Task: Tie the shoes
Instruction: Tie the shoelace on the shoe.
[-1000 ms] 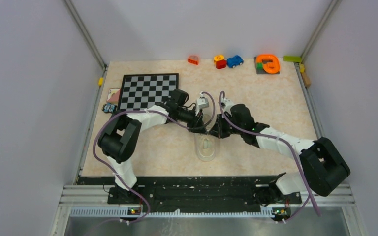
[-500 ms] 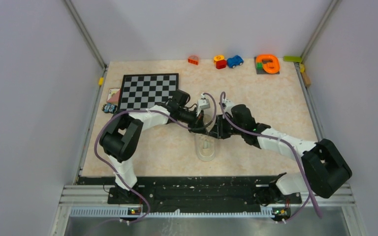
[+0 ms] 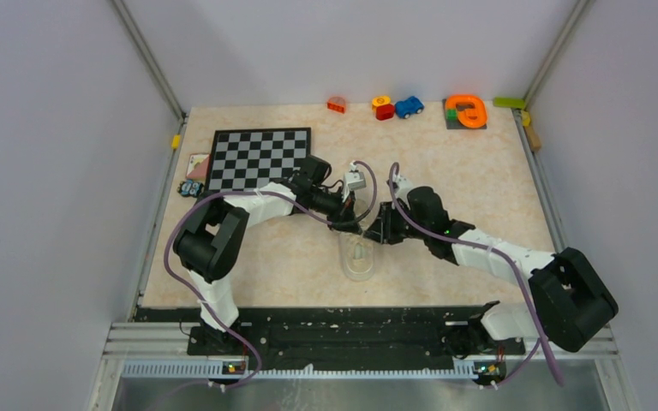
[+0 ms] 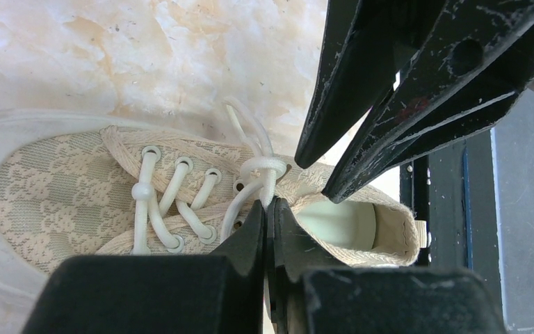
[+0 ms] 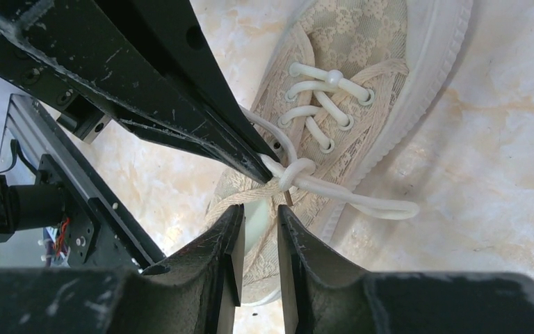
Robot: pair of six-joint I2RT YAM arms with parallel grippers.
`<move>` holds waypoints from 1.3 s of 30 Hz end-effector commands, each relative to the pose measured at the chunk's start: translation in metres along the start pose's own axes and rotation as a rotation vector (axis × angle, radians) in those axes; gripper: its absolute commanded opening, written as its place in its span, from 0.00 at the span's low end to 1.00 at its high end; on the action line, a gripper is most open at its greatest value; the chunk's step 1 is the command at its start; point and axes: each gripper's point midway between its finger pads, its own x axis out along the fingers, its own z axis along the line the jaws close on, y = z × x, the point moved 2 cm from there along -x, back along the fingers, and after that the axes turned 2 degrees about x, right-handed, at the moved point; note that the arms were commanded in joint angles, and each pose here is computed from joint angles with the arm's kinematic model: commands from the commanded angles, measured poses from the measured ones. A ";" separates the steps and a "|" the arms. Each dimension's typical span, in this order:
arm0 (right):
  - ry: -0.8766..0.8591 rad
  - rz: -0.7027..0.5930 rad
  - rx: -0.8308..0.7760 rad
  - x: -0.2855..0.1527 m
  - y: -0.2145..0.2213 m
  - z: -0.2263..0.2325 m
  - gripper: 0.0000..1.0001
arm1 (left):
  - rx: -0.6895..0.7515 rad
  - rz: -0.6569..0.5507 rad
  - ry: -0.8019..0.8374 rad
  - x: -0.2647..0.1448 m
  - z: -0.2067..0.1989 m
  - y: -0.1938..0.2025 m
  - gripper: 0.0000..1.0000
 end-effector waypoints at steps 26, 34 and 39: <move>-0.013 -0.042 -0.043 0.015 -0.010 -0.004 0.24 | 0.051 -0.017 0.012 -0.001 0.000 -0.013 0.00; -0.009 -0.016 -0.042 0.009 -0.004 -0.005 0.00 | 0.050 -0.016 0.002 -0.001 0.002 -0.014 0.06; 0.009 0.010 -0.039 0.002 0.007 -0.009 0.00 | 0.050 -0.015 -0.002 -0.001 0.002 -0.013 0.13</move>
